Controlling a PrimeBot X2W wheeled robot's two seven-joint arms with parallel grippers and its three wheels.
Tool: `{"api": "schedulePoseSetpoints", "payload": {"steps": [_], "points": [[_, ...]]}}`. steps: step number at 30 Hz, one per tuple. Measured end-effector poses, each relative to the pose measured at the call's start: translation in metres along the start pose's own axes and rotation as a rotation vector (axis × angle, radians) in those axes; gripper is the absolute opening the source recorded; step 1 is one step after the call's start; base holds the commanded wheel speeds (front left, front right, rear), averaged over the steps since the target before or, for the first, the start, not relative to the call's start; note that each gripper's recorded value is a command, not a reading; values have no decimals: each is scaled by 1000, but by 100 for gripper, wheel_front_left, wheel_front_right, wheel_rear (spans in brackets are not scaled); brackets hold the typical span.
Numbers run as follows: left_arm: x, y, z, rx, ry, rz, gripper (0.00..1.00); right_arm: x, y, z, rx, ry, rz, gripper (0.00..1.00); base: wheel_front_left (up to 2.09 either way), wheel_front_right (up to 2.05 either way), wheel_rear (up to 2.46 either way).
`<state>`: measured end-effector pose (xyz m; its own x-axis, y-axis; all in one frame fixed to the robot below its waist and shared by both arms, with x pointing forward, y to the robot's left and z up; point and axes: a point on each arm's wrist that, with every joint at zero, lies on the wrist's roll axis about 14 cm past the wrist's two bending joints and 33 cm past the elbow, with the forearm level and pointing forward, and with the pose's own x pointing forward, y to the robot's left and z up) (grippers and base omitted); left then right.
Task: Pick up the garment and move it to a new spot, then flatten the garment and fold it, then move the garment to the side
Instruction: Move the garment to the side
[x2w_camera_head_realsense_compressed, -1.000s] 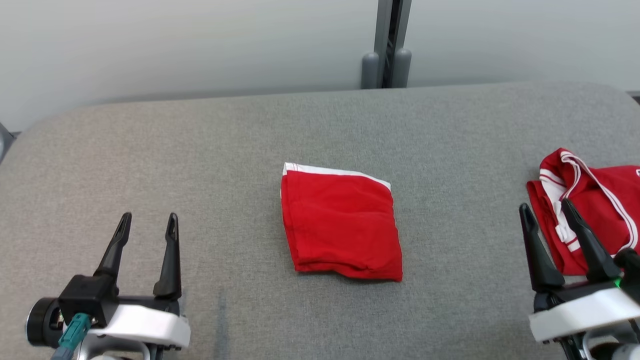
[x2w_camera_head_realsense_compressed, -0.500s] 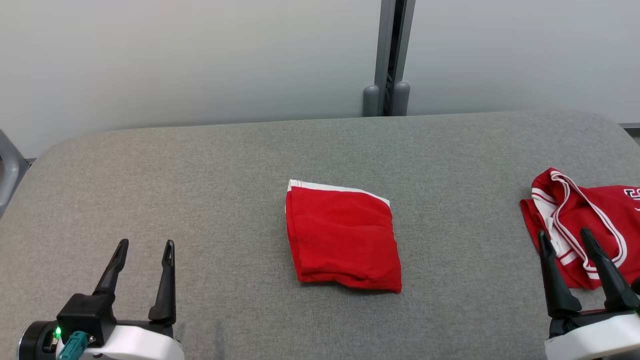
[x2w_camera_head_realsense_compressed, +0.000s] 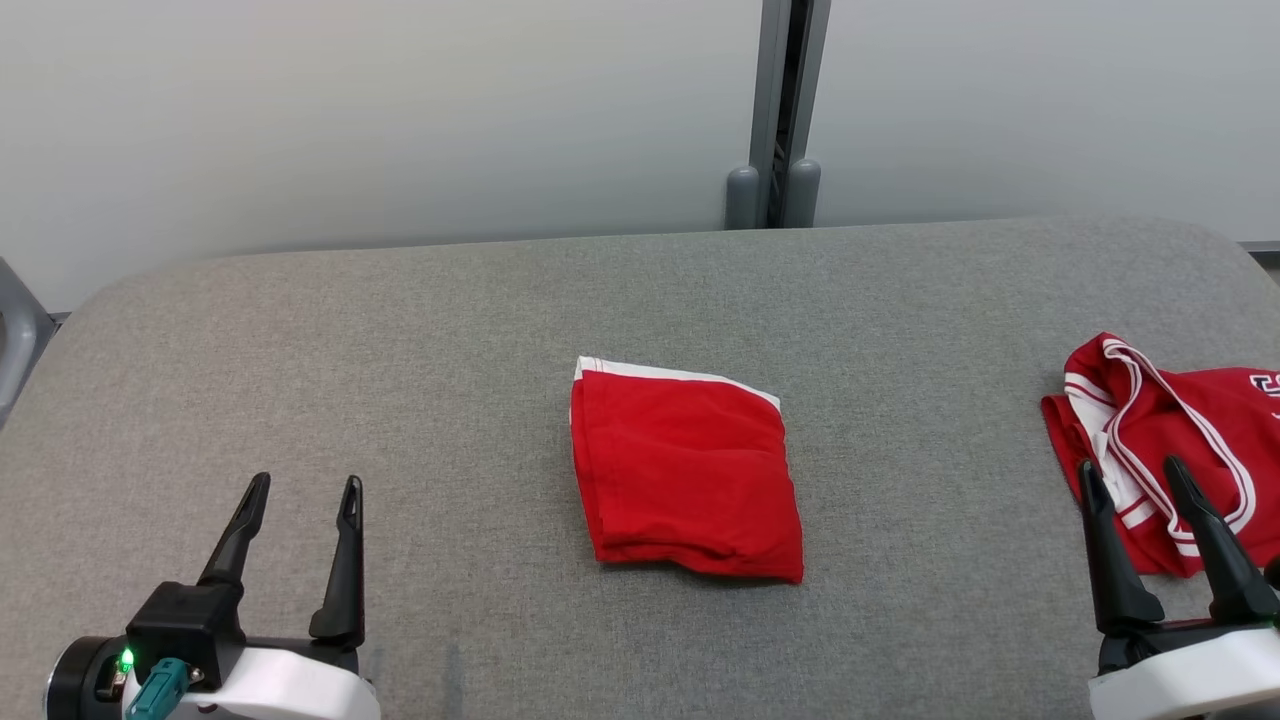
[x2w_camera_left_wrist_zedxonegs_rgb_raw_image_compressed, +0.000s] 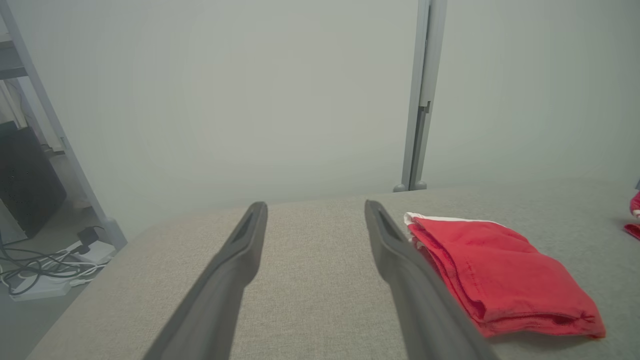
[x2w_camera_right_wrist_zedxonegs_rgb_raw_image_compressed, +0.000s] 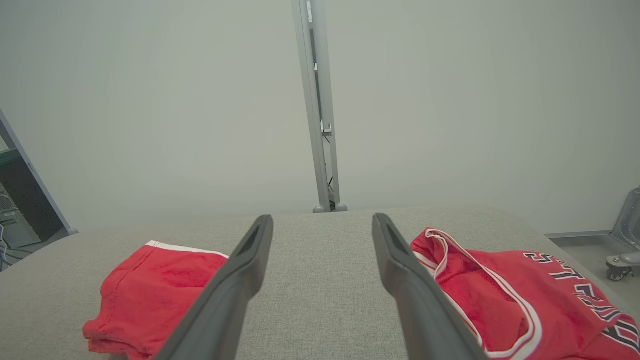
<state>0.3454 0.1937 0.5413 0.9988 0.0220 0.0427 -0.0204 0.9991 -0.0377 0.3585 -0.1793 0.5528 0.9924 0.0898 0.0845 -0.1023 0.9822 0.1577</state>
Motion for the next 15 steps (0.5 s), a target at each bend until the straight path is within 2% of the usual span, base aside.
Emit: {"api": "schedulePoseSetpoints", "payload": {"steps": [10,15], "points": [[2,-3,4,0,-8,-4,100,5,-3,-1,4,3,-9,100,0,0,0],[18,-2,14,-1,-51,-1,100,40,-6,-8,-3,20,8,100,0,0,0]]}}
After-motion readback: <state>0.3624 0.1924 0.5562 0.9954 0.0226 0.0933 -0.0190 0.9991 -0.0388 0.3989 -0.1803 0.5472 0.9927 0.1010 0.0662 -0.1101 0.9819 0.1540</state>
